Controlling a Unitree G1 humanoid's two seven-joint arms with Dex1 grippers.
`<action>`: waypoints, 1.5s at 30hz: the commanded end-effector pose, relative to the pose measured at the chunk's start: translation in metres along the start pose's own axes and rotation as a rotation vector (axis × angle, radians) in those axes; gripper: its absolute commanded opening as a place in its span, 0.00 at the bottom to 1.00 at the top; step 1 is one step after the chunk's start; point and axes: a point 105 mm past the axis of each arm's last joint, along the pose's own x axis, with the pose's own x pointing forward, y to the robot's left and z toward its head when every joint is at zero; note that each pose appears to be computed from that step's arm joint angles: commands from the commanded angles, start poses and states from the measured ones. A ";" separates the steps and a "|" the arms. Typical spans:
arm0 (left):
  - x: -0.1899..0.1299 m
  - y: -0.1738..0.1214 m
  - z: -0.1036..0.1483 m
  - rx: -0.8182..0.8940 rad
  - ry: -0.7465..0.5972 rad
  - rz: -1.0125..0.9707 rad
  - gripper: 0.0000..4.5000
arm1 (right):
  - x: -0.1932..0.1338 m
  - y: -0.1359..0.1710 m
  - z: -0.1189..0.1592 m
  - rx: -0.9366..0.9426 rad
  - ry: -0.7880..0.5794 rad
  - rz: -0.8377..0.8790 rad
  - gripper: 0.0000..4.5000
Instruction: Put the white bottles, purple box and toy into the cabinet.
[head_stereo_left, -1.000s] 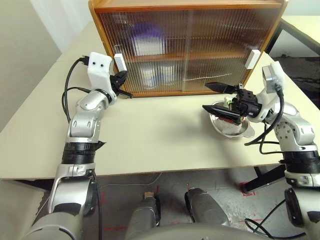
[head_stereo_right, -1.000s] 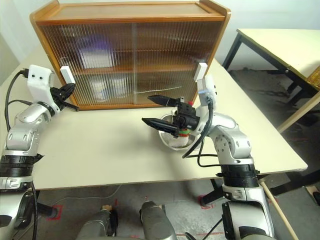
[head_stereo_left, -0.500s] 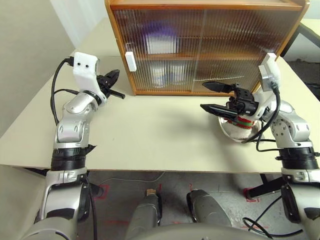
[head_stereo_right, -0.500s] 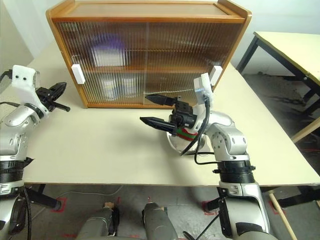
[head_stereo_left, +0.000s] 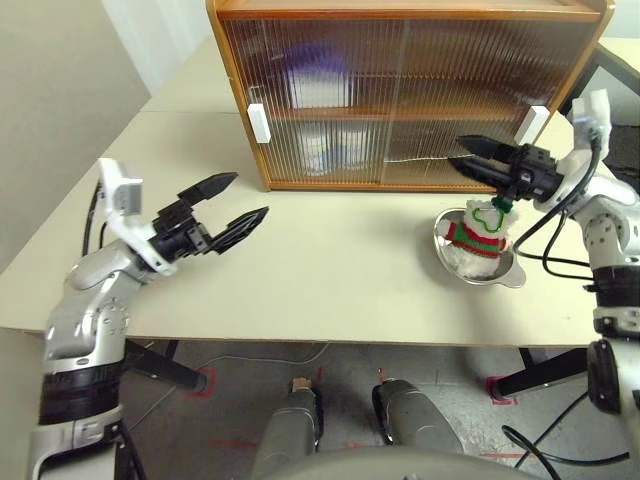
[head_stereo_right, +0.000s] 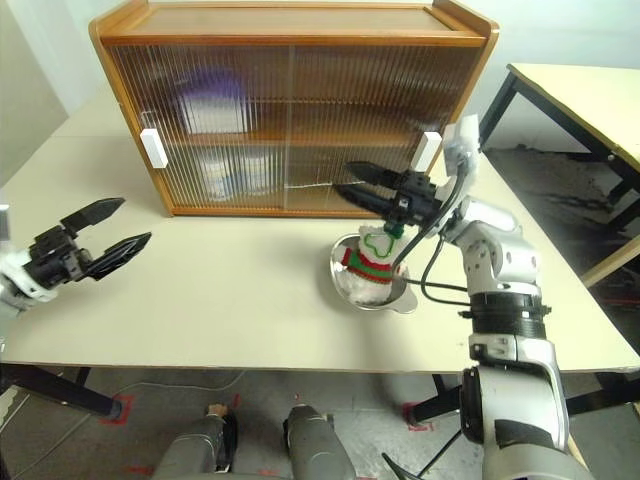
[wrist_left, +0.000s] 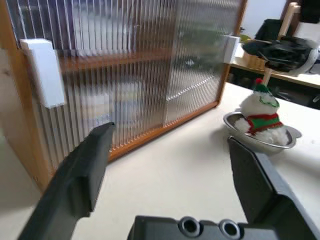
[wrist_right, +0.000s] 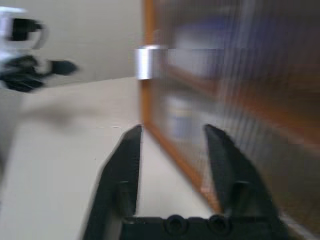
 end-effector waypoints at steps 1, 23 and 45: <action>-0.016 -0.004 -0.015 0.007 0.079 0.007 1.00 | -0.012 -0.019 -0.004 -0.052 0.050 -0.106 0.27; -0.003 -0.032 -0.053 0.112 0.141 -0.167 1.00 | -0.083 -0.073 0.003 -0.224 0.169 -0.553 0.01; 0.015 -0.045 -0.054 0.027 -0.017 -0.176 1.00 | -0.057 -0.083 -0.001 -0.323 0.210 -0.589 0.01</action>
